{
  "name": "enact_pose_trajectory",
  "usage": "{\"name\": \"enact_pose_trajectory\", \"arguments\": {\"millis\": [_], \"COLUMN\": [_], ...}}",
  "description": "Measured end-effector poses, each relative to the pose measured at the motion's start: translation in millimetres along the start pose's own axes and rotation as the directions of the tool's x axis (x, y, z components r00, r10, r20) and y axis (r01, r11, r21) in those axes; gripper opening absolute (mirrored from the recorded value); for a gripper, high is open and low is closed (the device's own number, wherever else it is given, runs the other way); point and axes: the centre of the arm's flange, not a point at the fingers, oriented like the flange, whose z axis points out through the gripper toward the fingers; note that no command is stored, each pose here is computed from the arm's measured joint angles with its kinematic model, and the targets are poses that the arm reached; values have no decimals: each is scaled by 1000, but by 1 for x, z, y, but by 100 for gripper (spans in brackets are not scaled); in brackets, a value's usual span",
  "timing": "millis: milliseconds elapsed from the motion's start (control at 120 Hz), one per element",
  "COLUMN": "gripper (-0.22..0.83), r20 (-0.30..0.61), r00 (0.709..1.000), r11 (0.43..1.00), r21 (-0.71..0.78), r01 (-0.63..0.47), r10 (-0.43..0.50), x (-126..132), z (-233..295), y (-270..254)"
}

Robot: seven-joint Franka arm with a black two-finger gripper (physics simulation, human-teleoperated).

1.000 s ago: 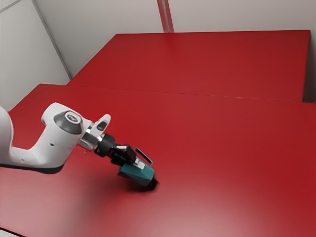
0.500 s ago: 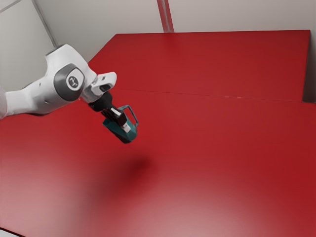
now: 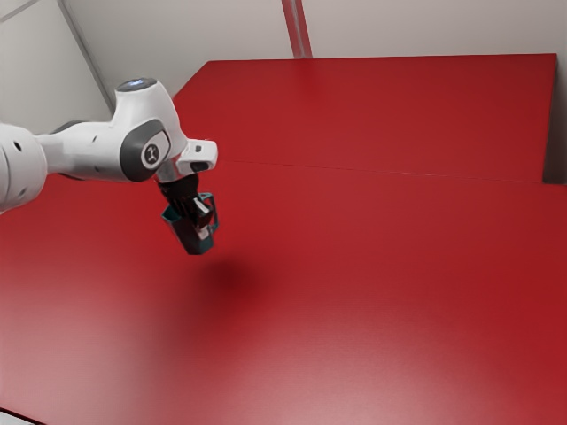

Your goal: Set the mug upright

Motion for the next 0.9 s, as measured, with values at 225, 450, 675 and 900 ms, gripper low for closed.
{"name": "enact_pose_trajectory", "arguments": {"millis": [225, 450, 675, 900], "gripper": [-16, -16, -16, -16], "r20": [28, -1, -44, -54], "r00": [999, 999, 997, 995], "r11": [999, 998, 997, 996], "r21": [-1, 12, 27, 27], "r01": [47, 55, 69, 89], "r10": [-47, -55, -67, -87], "x": [-16, -11, -6, -6], "z": [29, 39, 42, 54], "y": [2, 14, 16, 17]}}
